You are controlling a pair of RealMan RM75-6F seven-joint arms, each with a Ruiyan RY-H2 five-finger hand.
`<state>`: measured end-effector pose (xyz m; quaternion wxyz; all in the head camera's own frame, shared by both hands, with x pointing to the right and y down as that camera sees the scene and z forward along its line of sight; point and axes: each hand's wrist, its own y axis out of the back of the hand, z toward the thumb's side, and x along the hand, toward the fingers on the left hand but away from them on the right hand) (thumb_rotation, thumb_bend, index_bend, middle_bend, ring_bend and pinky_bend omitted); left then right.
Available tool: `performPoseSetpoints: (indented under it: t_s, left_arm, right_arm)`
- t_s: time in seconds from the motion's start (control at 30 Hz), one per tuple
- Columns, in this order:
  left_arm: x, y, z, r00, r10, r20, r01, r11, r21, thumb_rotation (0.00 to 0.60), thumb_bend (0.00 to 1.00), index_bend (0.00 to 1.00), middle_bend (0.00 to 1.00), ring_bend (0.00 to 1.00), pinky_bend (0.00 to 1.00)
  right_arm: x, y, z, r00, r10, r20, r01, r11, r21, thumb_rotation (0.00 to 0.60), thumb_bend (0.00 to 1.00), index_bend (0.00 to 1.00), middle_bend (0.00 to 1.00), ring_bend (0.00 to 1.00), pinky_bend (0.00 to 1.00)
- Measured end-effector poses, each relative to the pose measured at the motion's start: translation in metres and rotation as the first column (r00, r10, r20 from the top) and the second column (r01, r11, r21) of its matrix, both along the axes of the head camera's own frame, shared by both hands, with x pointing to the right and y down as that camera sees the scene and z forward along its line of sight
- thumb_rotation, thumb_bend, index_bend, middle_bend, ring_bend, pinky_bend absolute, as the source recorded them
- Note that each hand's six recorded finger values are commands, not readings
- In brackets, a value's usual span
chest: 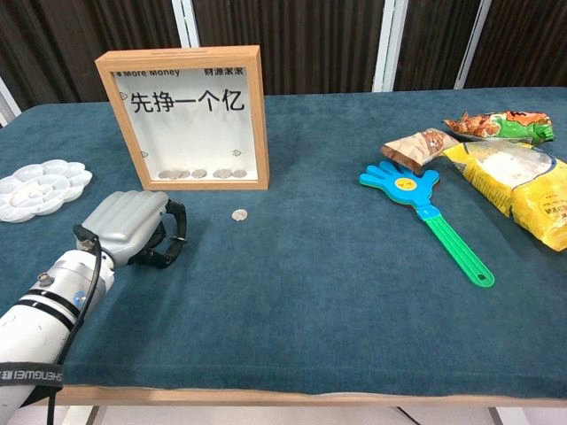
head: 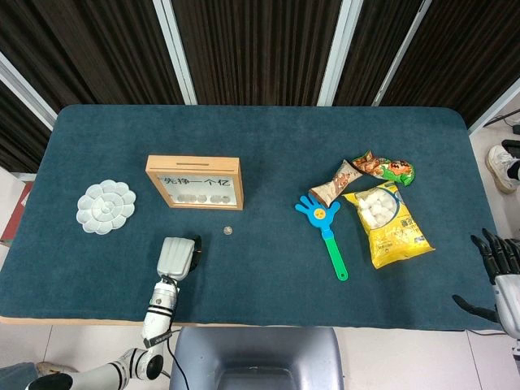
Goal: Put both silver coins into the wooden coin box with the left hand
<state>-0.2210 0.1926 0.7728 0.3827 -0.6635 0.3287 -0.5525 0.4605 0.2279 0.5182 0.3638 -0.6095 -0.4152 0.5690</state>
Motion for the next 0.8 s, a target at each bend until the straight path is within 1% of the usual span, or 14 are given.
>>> performPoseSetpoints:
  t_s: [0.2, 0.4, 0.57, 0.7, 0.8]
  left_arm:
    - [0.000, -0.001, -0.001, 1.000, 0.000, 0.002, 0.000, 1.000, 0.003, 0.600, 0.42, 0.56, 1.00, 1.00, 1.00]
    - [0.001, -0.002, -0.002, 1.000, 0.002, 0.004, -0.002, 1.000, 0.011, 0.600, 0.43, 0.62, 1.00, 1.00, 1.00]
    - [0.001, -0.004, -0.003, 1.000, 0.000, 0.002, 0.000, 1.000, 0.021, 0.600, 0.46, 0.64, 1.00, 1.00, 1.00]
    - [0.000, -0.007, -0.009, 1.000, 0.000, -0.009, 0.000, 0.999, 0.041, 0.600, 0.46, 0.65, 1.00, 1.00, 1.00]
    - [0.000, -0.012, -0.018, 0.999, 0.001, -0.036, 0.001, 0.999, 0.052, 0.600, 0.46, 0.65, 1.00, 1.00, 1.00]
  right_arm:
    - [0.000, 0.000, 0.000, 1.000, -0.001, 0.000, 0.001, 1.000, -0.003, 0.600, 0.04, 0.00, 0.00, 0.00, 0.00]
    - [0.000, 0.000, 0.000, 1.000, -0.002, -0.001, 0.002, 1.000, -0.003, 0.600, 0.04, 0.00, 0.00, 0.00, 0.00]
    - [0.000, 0.000, 0.001, 1.000, -0.004, 0.000, 0.004, 1.000, -0.005, 0.600, 0.04, 0.00, 0.00, 0.00, 0.00]
    - [0.000, 0.000, 0.001, 1.000, -0.004, 0.000, 0.004, 1.000, -0.007, 0.600, 0.04, 0.00, 0.00, 0.00, 0.00]
    - [0.000, 0.000, 0.001, 1.000, -0.003, 0.001, 0.003, 1.000, -0.009, 0.600, 0.04, 0.00, 0.00, 0.00, 0.00]
